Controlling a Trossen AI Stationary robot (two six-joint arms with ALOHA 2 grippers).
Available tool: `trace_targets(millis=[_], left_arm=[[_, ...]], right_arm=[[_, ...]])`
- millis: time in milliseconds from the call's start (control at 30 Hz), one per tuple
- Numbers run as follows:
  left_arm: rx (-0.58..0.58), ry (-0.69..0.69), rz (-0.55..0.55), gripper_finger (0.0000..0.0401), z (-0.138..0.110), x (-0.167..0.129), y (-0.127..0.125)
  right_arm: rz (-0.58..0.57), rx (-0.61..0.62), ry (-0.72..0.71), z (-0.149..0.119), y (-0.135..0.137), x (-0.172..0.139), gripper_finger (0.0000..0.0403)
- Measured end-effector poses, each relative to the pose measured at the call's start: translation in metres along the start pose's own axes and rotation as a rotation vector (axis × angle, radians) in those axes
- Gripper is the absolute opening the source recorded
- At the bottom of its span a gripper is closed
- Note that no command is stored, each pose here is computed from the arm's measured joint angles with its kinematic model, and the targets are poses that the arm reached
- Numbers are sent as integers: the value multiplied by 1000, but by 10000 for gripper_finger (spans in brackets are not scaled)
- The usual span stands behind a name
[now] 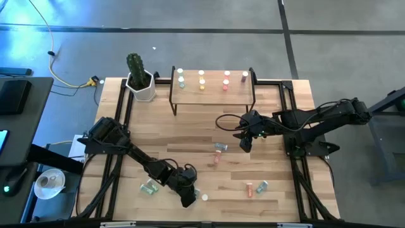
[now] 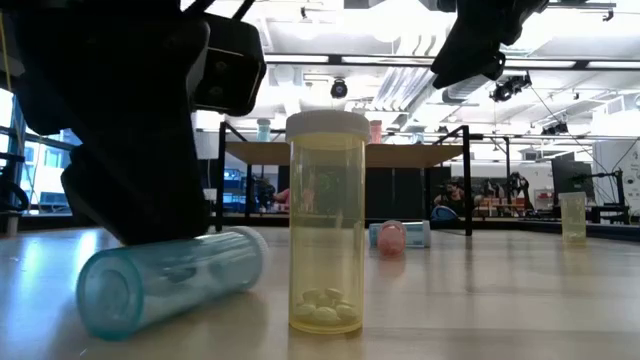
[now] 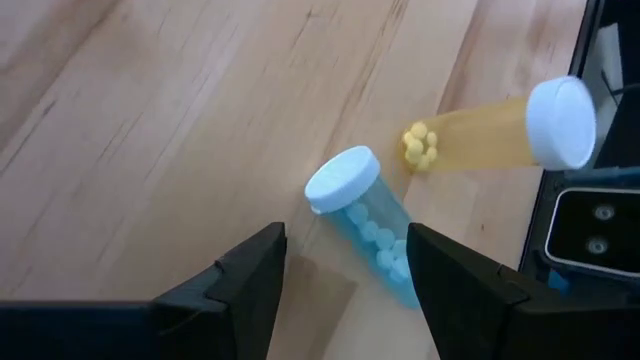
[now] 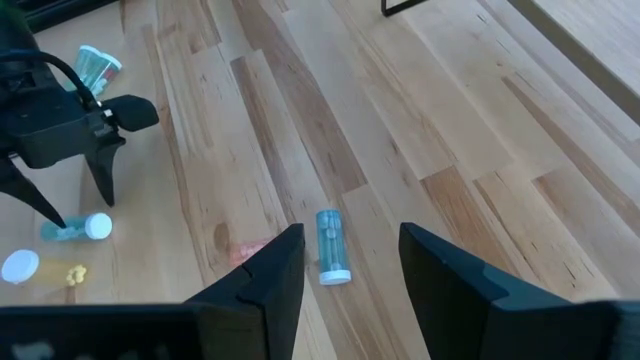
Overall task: Pick and place medicine bottles onto shelf by color
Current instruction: Put the blue pill bottle on the shelf aligned with the other blue pill bottle
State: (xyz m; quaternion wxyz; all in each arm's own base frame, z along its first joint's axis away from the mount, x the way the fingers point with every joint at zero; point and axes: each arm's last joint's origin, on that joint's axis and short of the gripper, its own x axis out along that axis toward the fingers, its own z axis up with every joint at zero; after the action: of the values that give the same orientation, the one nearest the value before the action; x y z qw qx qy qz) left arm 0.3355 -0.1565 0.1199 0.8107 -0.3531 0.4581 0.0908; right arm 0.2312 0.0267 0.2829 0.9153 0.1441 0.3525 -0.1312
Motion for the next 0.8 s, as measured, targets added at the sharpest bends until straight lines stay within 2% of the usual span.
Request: trace_targets(millis=[133,267,433,567,800], left_arm=[[-15,39,-36,197,6,-4,1],[-20,10,-63,197,9,-9,-3],[-42,16,-69,197,2,-5,-6],[-41,-38,-102,197,2,-6,-12],[-52,-71,-88,197,2,-3,-11]], right_arm=[[0,0,0,0,0,0,156],[1,-2,1,0,0,0,156],[9,-14,2,-1,3,-1,156],[16,-21,4,-2,5,-1,156],[9,-26,-5,-3,7,-2,156]])
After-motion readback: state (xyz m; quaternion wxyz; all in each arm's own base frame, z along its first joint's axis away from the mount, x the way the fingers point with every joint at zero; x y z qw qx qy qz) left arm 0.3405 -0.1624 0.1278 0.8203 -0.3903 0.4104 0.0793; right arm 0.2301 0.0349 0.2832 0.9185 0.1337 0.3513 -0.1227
